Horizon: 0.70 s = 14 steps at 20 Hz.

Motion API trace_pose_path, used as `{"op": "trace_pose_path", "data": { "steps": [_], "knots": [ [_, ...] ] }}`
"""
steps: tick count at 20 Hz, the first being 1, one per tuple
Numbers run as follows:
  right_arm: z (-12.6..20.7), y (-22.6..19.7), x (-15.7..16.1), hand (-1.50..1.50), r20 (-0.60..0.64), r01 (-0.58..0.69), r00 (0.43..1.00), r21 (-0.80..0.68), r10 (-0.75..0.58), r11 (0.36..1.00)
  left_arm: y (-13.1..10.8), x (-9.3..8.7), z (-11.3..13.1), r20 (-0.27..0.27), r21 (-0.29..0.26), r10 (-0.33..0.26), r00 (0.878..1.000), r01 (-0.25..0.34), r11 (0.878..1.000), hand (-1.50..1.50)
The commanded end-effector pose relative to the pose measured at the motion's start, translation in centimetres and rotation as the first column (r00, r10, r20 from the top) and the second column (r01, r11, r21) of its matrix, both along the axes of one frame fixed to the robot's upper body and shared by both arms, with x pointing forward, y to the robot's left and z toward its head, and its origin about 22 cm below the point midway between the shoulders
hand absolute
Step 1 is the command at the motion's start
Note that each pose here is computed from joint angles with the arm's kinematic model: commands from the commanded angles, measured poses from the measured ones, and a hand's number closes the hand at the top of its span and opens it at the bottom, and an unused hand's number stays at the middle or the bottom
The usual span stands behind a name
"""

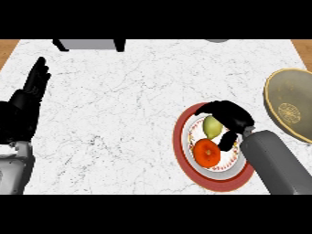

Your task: Pick the lemon from the plate and place it in the bowl

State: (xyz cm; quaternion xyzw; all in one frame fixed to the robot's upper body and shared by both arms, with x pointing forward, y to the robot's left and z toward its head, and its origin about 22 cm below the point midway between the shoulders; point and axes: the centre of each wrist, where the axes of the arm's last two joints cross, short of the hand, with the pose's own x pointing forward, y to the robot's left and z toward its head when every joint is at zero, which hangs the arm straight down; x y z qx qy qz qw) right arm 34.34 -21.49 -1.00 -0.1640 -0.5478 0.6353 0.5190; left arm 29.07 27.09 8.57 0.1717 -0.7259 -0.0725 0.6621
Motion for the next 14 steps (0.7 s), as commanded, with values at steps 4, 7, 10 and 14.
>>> {"op": "trace_pose_path", "data": {
  "steps": [4,7,10,14],
  "knots": [
    [-1.7,1.4,0.3,1.50,0.078,-0.058,0.995,0.000,0.057,0.998,-1.1,-1.8,0.2,0.008,0.004,-0.007,1.000,0.007,1.000,0.00],
    [-1.0,1.1,1.9,1.50,0.064,-0.070,0.996,0.007,0.069,0.998,-0.2,0.4,0.3,0.012,0.002,-0.002,1.000,0.002,1.000,0.00],
    [-2.6,0.3,0.4,1.50,0.094,-0.094,0.992,0.048,0.089,0.994,-1.0,0.7,0.0,0.000,0.014,0.007,1.000,-0.007,1.000,0.00],
    [-5.6,5.0,-8.7,1.50,-0.079,-0.198,0.976,0.086,0.205,0.976,0.3,-1.4,-1.9,-0.023,0.004,0.037,0.999,-0.037,0.999,0.00]
  ]
}}
